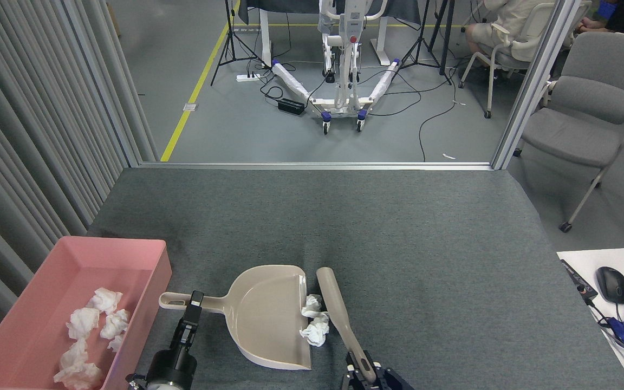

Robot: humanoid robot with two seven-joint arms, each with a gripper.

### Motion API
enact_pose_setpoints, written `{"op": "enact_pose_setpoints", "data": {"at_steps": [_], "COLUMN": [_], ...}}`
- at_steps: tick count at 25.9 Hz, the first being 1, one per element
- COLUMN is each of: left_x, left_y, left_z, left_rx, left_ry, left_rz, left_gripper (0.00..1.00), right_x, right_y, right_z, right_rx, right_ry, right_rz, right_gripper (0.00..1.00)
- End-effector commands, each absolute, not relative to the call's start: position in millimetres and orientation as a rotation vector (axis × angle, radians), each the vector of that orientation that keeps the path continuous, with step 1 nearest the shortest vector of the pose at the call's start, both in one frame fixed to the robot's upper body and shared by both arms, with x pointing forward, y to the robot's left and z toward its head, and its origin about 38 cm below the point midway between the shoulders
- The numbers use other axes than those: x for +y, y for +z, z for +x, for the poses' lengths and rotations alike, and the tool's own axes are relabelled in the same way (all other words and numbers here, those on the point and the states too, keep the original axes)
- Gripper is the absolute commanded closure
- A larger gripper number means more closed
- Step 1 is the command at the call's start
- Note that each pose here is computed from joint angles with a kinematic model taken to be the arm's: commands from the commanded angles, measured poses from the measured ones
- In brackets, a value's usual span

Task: Sweep and dump garbage into bin
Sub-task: 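Sweep the crumpled tissues into the dustpan with the right-hand brush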

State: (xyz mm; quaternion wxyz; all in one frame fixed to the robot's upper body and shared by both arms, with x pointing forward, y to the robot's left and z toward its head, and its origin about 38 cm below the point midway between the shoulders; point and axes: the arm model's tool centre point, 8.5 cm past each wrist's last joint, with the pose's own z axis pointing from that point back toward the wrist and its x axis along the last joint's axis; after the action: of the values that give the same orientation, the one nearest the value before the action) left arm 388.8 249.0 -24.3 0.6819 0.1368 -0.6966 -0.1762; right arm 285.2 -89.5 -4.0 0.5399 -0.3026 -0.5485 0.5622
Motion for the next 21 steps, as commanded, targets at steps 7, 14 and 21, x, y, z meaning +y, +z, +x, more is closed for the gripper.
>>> {"op": "enact_pose_setpoints", "data": {"at_steps": [7,14,21], "left_x": [248,252,258], "left_y": [-26,-26,-26], "left_z": [386,386,384], "left_rx": [-1.588,-1.583,-1.584], "left_ry": [-0.415,-0.392,-0.293], "left_rz": [0.298,0.301,0.271], "left_gripper": [0.89,0.92,0.93], "right_x": [-15,-66,-138], "right_y": [27,50,17], "right_z": [289,304,280], "right_rx": [-1.459,-1.496,-1.325], "right_ry": [1.348,1.165,1.188], "right_rz": [-0.619,-0.733,-0.810], "right_gripper": [1.00,1.00,1.00]}}
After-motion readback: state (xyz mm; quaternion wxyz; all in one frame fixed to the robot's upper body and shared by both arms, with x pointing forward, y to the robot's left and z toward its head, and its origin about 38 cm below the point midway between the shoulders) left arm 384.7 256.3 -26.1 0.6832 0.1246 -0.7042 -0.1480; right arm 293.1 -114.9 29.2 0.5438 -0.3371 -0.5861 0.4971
